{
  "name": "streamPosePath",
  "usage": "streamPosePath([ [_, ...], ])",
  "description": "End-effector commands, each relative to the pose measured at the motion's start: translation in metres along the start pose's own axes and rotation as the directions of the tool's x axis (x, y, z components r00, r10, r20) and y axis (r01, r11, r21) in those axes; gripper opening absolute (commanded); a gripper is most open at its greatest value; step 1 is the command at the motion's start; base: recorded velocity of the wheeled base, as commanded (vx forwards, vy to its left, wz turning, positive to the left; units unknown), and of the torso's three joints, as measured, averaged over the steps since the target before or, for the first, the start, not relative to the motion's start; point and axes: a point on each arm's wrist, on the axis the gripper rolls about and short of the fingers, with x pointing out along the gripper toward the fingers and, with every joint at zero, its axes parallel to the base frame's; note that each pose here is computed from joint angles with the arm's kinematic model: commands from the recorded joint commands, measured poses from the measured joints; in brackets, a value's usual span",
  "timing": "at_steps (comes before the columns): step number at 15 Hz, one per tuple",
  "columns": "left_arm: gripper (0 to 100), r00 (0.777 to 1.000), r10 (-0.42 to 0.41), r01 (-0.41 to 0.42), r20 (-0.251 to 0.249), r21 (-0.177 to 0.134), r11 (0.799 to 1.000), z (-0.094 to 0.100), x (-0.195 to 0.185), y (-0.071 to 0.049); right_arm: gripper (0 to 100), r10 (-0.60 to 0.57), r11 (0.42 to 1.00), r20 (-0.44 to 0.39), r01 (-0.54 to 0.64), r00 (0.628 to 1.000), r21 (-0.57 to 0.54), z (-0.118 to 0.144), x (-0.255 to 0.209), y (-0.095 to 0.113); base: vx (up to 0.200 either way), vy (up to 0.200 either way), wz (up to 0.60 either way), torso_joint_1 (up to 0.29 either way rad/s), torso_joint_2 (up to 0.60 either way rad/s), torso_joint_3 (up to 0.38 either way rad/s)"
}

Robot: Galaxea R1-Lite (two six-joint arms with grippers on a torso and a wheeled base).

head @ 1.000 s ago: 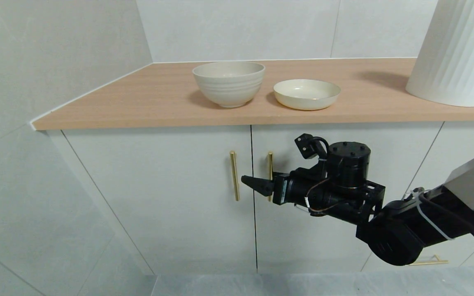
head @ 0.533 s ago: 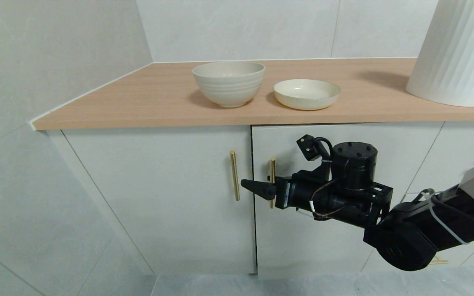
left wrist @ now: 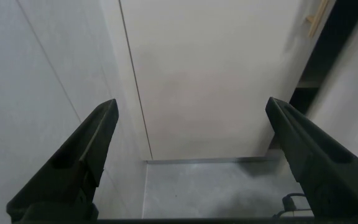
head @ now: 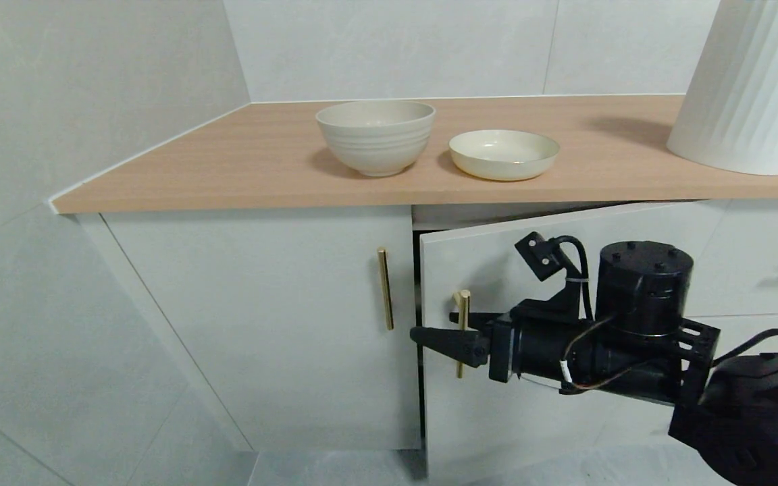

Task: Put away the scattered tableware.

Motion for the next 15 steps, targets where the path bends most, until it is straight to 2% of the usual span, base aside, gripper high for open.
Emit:
streamPosePath([
  [1, 100, 1.0, 0.001, -0.001, 0.0, 0.0, 1.0, 0.0, 0.0, 0.0, 100, 0.05, 0.999, 0.012, -0.05, 0.999, -0.017, 0.004, -0.027, 0.02, 0.0, 0.0, 0.0, 0.0, 0.0, 0.0],
  [4, 100, 1.0, -0.001, 0.001, 0.0, 0.0, 1.0, 0.0, 0.0, 0.0, 100, 0.087, 0.996, -0.01, -0.087, 0.996, -0.016, -0.004, -0.045, 0.033, 0.0, 0.0, 0.0, 0.0, 0.0, 0.0],
  [7, 100, 1.0, 0.001, -0.001, 0.0, 0.0, 1.0, 0.0, 0.0, 0.0, 100, 0.109, 0.994, -0.049, -0.109, 0.993, -0.005, -0.013, -0.047, 0.035, 0.0, 0.0, 0.0, 0.0, 0.0, 0.0],
  [15, 100, 1.0, 0.001, -0.001, 0.0, 0.002, 1.0, 0.0, 0.0, 0.0, 100, 0.11, 0.994, -0.044, -0.11, 0.993, -0.007, -0.013, -0.053, 0.037, 0.0, 0.0, 0.0, 0.0, 0.0, 0.0],
])
